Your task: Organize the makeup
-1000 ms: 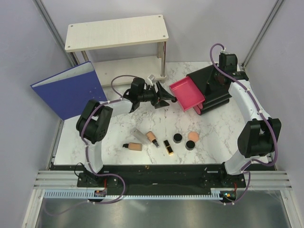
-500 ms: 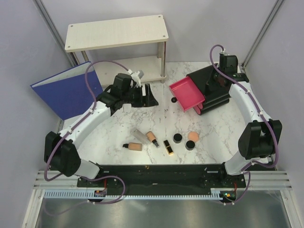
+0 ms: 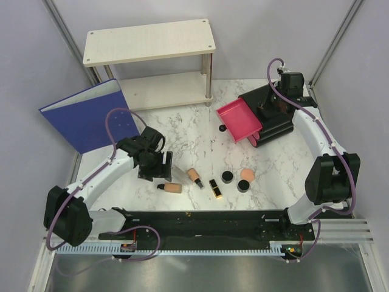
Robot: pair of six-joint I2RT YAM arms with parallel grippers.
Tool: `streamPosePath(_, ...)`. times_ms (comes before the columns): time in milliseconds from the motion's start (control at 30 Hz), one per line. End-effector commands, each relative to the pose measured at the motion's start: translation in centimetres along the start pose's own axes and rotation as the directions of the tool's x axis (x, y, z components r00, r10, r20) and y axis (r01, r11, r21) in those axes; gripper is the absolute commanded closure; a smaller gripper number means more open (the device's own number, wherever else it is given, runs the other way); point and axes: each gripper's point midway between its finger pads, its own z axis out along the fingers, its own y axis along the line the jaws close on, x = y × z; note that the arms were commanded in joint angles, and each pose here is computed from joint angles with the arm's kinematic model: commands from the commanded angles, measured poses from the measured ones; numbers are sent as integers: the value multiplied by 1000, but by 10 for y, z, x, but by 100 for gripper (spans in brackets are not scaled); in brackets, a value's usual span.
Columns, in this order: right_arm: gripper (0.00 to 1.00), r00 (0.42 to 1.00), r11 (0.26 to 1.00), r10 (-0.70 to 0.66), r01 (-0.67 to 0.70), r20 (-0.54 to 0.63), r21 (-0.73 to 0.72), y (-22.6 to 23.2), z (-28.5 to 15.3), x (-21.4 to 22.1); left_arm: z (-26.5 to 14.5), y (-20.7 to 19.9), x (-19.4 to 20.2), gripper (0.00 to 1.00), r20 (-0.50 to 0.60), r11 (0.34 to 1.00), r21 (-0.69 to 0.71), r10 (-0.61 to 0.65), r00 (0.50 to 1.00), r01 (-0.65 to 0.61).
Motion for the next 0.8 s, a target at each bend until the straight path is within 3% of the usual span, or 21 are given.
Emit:
streamPosePath(0, 100, 918, 988, 67, -5, -392, 157, -49, 3, 119, -18, -1, 8, 17, 31, 1000, 22, -16, 999, 15)
streamPosePath(167, 100, 914, 988, 65, -3, -401, 152, -50, 3, 125, -31, -22, 3, 18, 52, 986, 75, 144, 988, -148)
streamPosePath(300, 100, 909, 989, 63, -3, -412, 145, -51, 2, 129, -42, -21, -9, 18, 84, 950, -38, 313, 946, -311)
streamPosePath(467, 100, 907, 990, 60, 0, -418, 141, -51, 2, 132, -52, -36, -27, 18, 124, 909, -21, 416, 901, -417)
streamPosePath(667, 100, 899, 991, 59, 1, -434, 136, -51, 1, 138, -40, -49, -25, 18, 106, 805, 16, 589, 801, -594)
streamPosePath(700, 100, 898, 991, 61, -2, -436, 135, -52, 1, 139, -36, -50, -22, 18, 96, 751, 35, 654, 750, -659)
streamPosePath(767, 100, 896, 991, 61, -3, -440, 131, -51, 2, 140, -24, -45, -15, 19, 61, 712, 43, 699, 713, -701)
